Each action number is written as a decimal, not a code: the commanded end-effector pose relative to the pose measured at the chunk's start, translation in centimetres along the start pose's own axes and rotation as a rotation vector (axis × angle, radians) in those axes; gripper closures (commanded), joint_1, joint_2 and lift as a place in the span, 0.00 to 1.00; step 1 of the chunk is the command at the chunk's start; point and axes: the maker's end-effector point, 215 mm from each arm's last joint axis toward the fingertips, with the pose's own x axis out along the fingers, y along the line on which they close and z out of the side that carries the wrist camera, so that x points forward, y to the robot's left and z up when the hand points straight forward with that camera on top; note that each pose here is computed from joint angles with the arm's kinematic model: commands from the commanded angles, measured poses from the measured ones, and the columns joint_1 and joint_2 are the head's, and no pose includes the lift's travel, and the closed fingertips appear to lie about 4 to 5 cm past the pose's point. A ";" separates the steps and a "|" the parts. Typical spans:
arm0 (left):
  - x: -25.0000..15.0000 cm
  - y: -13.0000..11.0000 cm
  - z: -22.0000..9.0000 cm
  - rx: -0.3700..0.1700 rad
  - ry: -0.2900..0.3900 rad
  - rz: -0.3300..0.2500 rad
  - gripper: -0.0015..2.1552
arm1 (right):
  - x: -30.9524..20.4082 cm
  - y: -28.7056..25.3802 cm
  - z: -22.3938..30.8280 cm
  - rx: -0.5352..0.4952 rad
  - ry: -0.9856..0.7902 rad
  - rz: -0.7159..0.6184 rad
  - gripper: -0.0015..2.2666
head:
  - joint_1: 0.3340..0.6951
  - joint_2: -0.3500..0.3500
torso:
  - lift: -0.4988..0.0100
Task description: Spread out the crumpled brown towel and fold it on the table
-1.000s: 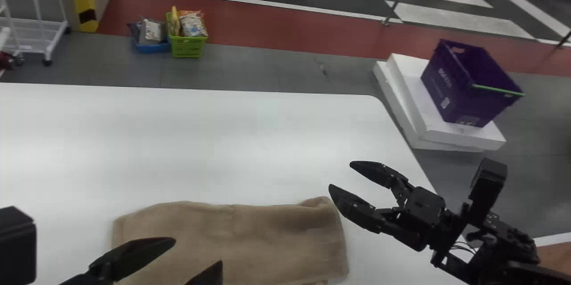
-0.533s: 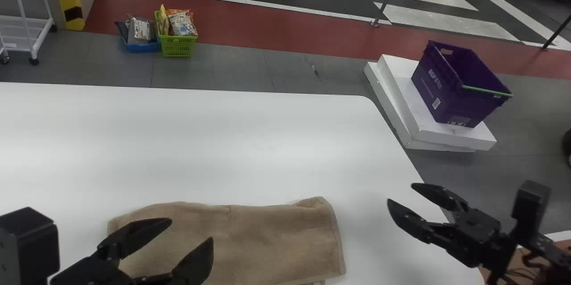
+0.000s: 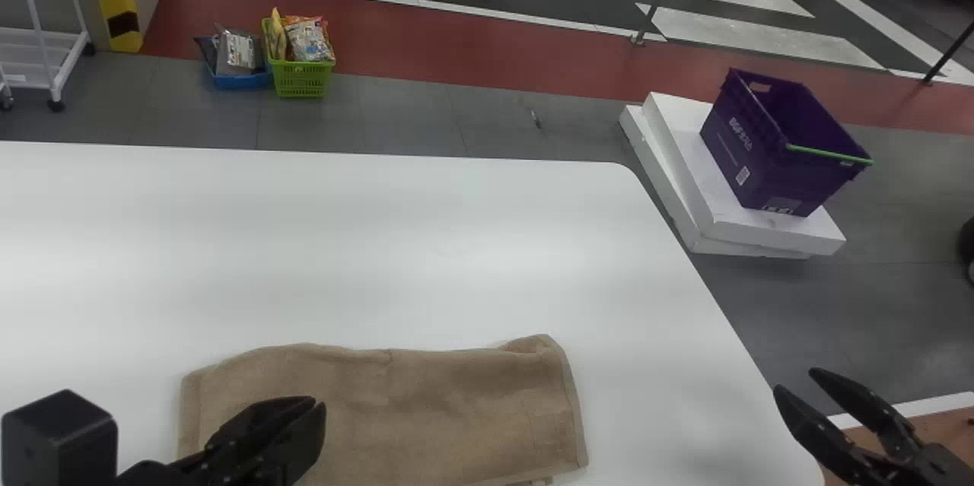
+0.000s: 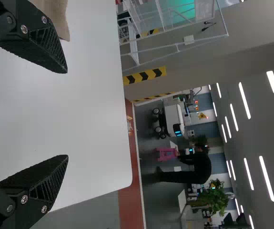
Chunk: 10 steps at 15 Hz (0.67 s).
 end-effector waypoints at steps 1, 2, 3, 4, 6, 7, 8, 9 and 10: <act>-0.6 0.6 -0.1 -0.013 -0.002 0.011 0.89 | 1.0 1.0 1.6 -0.039 -0.009 0.061 0.10 | 1.00 0.00 | 0.73; -0.7 0.7 -0.3 -0.012 0.002 0.012 0.89 | 2.0 1.3 2.1 -0.069 0.001 0.072 0.10 | 1.00 0.00 | 0.73; -0.8 0.9 -0.6 -0.007 0.011 0.015 0.89 | 3.5 1.5 2.7 -0.101 0.015 0.091 0.10 | 1.00 0.00 | 0.73; -0.8 1.2 -0.7 0.001 0.015 0.018 0.89 | 4.7 1.6 2.7 -0.115 0.044 0.105 0.10 | 1.00 0.00 | 0.73; -0.8 1.4 -1.1 0.004 0.025 0.021 0.89 | 7.6 2.1 1.6 -0.120 0.121 0.130 0.10 | 1.00 0.00 | 0.73; -0.7 1.5 -1.4 0.006 0.030 0.023 0.89 | 8.7 2.7 1.3 -0.106 0.131 0.148 0.10 | 1.00 0.00 | 0.73; -0.7 1.6 -1.5 0.007 0.034 0.025 0.89 | 9.8 3.4 0.9 -0.083 0.139 0.170 0.10 | 1.00 0.00 | 0.73; -0.7 1.8 -1.7 0.007 0.036 0.027 0.89 | 10.8 4.3 0.1 -0.067 0.151 0.194 0.10 | 1.00 0.00 | 0.73; -0.7 1.8 -1.7 0.005 0.036 0.027 0.89 | 12.3 5.4 -1.1 -0.035 0.171 0.227 0.10 | 1.00 0.00 | 0.73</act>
